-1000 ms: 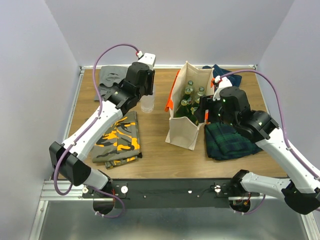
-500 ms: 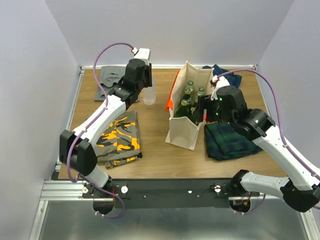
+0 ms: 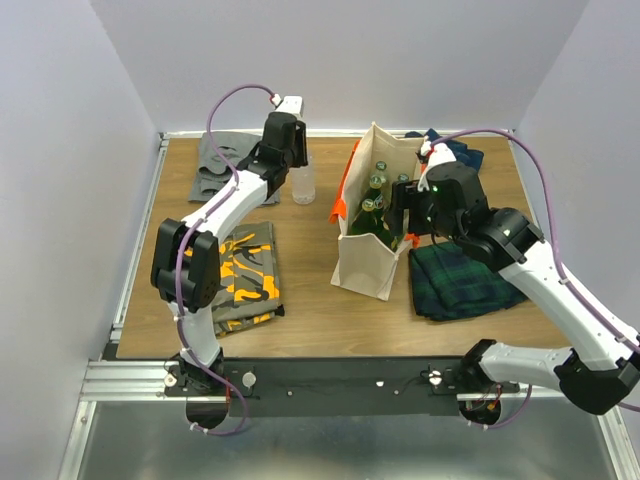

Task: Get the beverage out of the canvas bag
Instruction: Place the drink at the center of the board.

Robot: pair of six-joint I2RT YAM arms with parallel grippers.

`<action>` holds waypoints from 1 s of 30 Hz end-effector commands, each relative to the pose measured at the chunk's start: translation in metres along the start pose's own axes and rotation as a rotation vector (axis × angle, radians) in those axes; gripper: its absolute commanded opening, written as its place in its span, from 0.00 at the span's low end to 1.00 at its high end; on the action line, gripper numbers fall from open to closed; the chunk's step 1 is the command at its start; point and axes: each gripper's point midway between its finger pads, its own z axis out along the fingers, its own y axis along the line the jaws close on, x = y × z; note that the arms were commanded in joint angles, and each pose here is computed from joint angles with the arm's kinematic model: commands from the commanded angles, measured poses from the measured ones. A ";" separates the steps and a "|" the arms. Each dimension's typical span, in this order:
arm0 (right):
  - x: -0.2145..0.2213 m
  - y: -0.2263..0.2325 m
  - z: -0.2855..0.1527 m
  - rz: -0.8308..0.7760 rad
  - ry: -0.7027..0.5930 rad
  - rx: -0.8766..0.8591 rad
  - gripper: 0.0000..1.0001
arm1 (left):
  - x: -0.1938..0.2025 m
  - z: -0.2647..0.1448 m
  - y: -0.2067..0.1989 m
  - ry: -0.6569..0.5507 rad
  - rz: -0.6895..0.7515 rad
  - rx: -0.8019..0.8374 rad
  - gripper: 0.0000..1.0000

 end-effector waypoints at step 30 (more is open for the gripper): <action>-0.013 -0.005 -0.003 -0.015 -0.028 0.045 0.80 | -0.076 0.004 0.014 -0.186 0.052 -0.052 0.00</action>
